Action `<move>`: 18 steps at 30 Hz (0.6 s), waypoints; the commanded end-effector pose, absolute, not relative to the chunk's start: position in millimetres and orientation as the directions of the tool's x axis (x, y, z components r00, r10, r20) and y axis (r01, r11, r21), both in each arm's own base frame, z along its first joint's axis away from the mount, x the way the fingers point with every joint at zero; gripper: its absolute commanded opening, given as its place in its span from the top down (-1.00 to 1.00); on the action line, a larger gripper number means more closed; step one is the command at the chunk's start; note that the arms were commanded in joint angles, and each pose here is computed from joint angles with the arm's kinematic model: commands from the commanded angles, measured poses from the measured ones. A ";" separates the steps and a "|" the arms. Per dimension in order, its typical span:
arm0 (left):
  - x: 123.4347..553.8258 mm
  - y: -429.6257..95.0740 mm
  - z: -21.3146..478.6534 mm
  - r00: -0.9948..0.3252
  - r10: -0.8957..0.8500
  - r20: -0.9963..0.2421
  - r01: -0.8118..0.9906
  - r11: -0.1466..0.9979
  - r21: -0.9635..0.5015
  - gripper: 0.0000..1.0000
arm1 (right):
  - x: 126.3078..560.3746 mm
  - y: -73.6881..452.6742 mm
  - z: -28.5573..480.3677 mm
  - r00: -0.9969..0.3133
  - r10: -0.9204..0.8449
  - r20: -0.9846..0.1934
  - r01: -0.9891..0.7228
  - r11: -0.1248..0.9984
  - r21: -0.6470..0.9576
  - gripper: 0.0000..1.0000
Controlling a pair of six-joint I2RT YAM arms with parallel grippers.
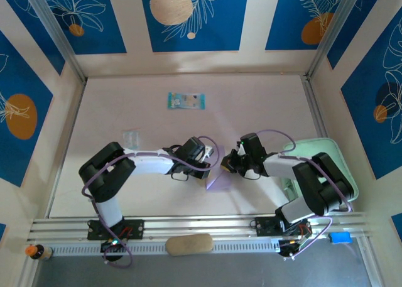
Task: Fold a paper plane with a square sheet of paper (pick it up from the middle)
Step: Fold the triangle a second time at the center of the table.
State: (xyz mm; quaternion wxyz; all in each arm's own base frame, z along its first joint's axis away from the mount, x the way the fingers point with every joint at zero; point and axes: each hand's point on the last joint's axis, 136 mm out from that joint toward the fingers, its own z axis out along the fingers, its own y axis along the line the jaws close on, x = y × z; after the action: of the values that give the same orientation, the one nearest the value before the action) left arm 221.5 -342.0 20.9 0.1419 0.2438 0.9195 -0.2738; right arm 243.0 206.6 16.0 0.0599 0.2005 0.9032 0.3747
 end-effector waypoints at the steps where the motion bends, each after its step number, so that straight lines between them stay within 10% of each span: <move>1: 213.8 -326.2 5.2 -0.857 0.402 -0.322 0.509 0.759 -0.406 1.00 | 232.1 194.8 -4.2 -0.890 0.447 0.094 0.392 0.642 0.659 0.99; 18: 212.3 -323.2 6.9 -0.857 0.398 -0.326 0.507 0.761 -0.404 1.00 | 240.4 209.8 54.7 -0.921 0.390 -0.009 0.252 0.613 0.749 0.92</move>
State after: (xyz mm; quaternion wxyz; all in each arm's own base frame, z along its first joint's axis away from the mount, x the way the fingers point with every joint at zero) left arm 221.6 -341.8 20.9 0.1419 0.2435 0.9196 -0.2737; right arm 249.1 202.0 48.5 0.0930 0.2089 0.8824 0.4112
